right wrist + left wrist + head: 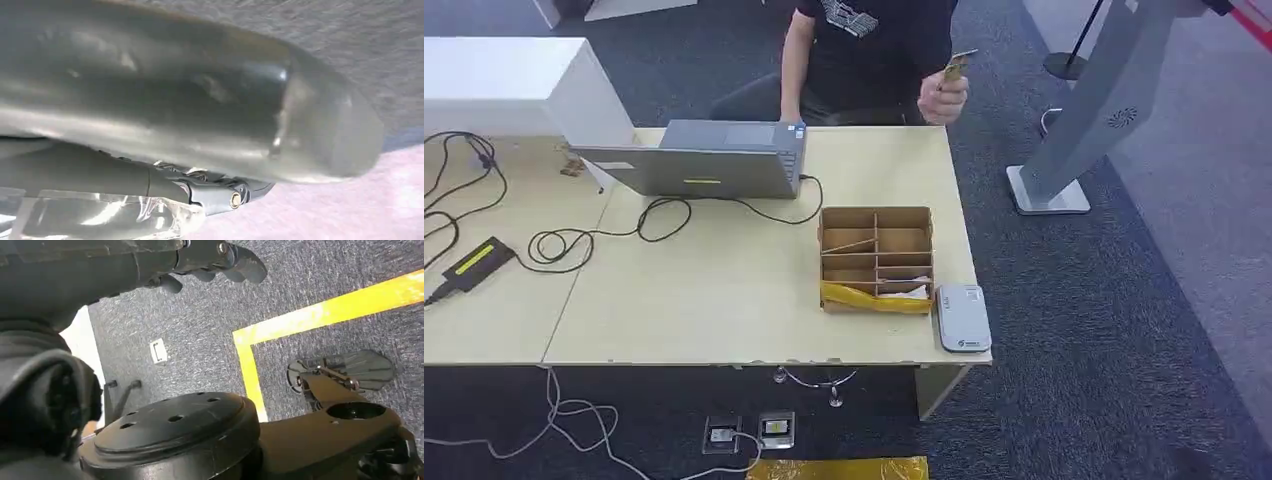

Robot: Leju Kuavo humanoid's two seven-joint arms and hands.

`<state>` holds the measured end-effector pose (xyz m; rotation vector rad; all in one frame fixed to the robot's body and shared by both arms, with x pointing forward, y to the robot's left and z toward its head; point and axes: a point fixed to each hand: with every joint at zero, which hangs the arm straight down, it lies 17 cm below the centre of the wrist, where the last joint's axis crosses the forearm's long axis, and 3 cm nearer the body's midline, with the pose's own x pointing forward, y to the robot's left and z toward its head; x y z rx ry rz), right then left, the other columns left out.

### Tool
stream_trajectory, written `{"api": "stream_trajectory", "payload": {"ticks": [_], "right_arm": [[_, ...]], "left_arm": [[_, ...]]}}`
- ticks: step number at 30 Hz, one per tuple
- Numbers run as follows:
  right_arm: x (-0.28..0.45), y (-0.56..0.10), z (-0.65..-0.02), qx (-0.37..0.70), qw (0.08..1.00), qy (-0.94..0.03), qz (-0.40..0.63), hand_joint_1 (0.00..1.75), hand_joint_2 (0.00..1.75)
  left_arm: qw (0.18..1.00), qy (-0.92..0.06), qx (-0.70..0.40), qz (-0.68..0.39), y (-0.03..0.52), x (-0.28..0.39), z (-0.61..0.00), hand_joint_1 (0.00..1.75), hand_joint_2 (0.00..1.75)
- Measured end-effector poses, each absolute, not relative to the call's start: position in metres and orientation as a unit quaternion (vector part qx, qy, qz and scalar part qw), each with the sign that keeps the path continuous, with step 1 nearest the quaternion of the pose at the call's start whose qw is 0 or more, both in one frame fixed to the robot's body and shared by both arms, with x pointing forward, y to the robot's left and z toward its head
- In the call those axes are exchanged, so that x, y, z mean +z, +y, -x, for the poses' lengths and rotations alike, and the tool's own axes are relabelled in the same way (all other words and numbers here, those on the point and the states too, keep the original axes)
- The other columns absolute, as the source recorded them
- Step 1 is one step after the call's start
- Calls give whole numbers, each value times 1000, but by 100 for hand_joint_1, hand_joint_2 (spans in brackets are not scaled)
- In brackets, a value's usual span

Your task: Pass the card to the sensor for recognition and then transmit it.

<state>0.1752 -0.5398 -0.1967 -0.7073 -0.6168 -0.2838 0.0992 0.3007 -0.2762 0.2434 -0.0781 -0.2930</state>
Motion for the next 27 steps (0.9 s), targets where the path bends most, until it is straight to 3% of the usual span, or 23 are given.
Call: {"api": "stream_trajectory", "payload": {"ticks": [4,7,10,15,20,22,27], "right_arm": [[-147,-579,-258,-185,847,-390,310,0,0],[-48,-656,-352,-252,790,-425,363,0,0],[48,-689,-421,-302,733,-492,360,0,0],[144,-708,-469,-377,653,-569,329,0,0],[190,-721,-481,-472,602,-595,246,0,0],[230,-710,-504,-432,587,-656,198,0,0],[318,-636,-560,-212,567,-781,155,0,0]], "left_arm": [[976,-39,-184,-109,298,-277,-98,0,0],[974,-44,-194,-109,299,-276,-104,0,0],[973,-45,-198,-111,300,-275,-105,0,0],[972,-45,-202,-111,300,-276,-104,0,0],[971,-51,-207,-109,299,-276,-105,0,0],[968,-62,-221,-105,298,-276,-108,0,0],[962,-76,-243,-100,296,-275,-111,0,0]]}}
